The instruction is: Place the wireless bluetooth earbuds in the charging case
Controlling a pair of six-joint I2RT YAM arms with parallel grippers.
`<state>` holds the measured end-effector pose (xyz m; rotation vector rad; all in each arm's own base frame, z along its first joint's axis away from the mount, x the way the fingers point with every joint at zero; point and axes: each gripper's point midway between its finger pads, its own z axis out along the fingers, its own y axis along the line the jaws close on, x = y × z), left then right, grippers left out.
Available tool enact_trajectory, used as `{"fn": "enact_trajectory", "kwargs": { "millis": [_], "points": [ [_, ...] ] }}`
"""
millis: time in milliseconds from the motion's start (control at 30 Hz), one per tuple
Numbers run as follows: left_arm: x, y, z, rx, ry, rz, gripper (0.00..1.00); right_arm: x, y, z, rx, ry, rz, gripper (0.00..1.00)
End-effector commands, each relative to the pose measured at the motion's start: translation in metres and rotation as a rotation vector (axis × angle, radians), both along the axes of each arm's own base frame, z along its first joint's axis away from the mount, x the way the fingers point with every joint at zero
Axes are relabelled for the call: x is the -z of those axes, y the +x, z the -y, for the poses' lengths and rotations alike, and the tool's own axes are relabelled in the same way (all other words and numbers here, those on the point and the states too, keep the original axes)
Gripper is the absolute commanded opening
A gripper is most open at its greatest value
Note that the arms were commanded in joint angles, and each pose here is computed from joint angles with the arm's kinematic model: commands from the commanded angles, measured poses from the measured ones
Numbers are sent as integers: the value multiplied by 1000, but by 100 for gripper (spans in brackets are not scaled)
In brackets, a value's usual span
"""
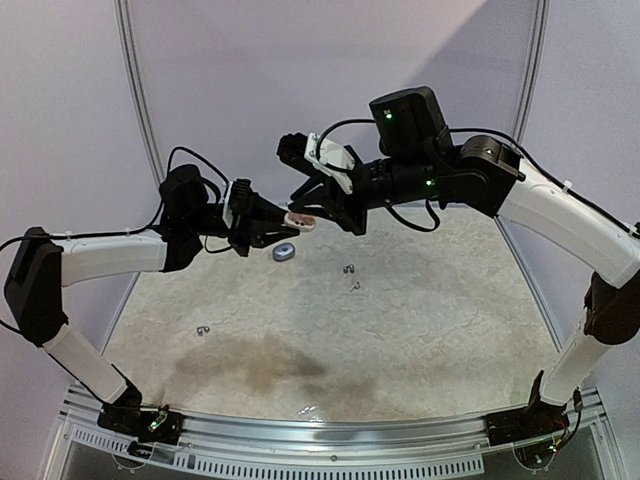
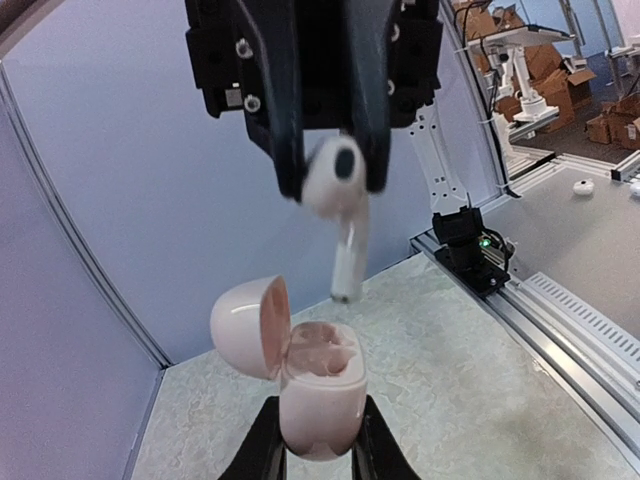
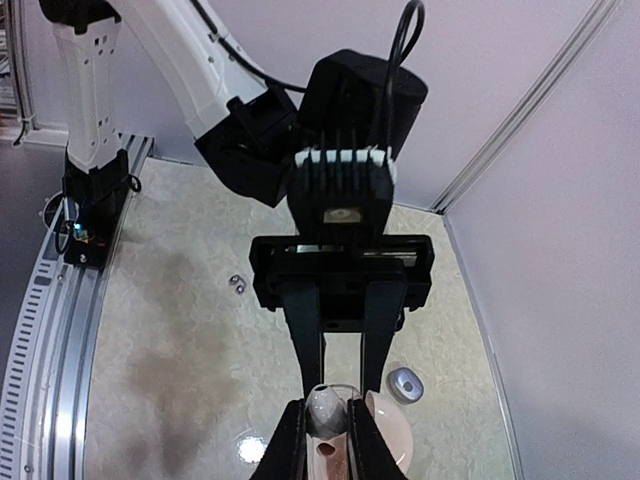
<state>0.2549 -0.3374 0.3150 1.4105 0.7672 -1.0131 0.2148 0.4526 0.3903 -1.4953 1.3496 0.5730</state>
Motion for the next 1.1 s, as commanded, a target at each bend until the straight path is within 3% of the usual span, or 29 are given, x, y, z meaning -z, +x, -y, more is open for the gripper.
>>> {"fn": "enact_trajectory", "kwargs": {
  "millis": [0,1067],
  "points": [
    [-10,-5,-4,21,-4,33,0,18,-4,-3,-38,-73,4,0],
    [-2,-2,-4,8,7,57,0,14,3,6,18,-90,33,0]
  ]
}}
